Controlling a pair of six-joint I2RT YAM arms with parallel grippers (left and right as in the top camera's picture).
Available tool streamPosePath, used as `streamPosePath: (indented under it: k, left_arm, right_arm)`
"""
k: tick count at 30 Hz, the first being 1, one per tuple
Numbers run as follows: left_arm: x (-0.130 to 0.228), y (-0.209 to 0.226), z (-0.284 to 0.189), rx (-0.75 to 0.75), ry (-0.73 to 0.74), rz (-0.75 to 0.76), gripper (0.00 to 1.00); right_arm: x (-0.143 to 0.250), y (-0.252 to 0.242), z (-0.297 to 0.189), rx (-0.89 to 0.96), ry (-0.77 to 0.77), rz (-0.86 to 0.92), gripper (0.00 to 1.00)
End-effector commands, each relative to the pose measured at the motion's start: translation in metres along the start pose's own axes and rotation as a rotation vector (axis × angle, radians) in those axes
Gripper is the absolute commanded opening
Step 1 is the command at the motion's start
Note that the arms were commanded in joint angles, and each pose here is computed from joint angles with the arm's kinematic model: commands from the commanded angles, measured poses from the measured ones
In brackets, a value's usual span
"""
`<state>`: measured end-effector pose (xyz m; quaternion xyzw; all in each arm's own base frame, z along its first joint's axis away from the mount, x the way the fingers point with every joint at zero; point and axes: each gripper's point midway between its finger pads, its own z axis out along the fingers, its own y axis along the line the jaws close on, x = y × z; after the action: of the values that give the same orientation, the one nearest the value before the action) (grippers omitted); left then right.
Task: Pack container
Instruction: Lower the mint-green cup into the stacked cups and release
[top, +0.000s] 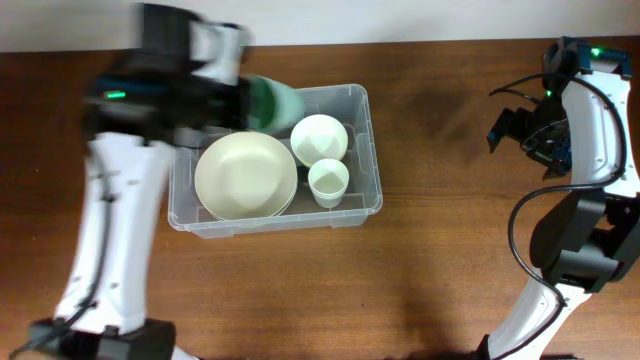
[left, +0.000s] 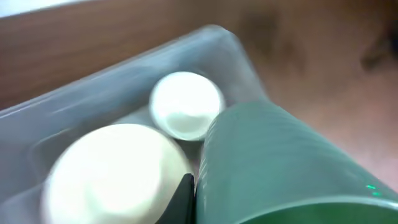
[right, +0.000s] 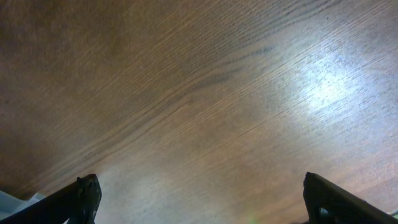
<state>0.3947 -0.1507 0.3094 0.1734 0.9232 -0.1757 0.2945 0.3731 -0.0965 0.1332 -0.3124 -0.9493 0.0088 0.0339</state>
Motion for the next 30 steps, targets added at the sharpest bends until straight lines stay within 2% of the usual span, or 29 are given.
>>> streamPosePath:
  k: [1, 5, 9, 27, 30]
  left_arm:
    - [0.023, -0.029, 0.055, -0.044, 0.154, 0.219, 0.01]
    - [0.063, -0.043, 0.103, -0.06, 0.352, 0.247, 0.01]
    - [0.084, -0.049, 0.131, -0.048, 0.446, 0.261, 0.01]
    - [0.09, -0.032, 0.14, -0.135, 0.479, 0.252, 0.01]
    - [0.09, -0.032, 0.14, -0.135, 0.479, 0.252, 0.05]
  right_arm:
    - [0.001, -0.001, -0.002, -0.003, -0.003, 0.003, 0.99]
    - [0.001, -0.001, -0.002, -0.003, -0.003, 0.003, 0.99]
    - [0.001, -0.001, -0.002, -0.003, -0.003, 0.003, 0.99]
    - [0.001, -0.001, -0.002, -0.003, -0.003, 0.003, 0.99]
    - [0.001, -0.001, -0.002, -0.003, -0.003, 0.003, 0.99]
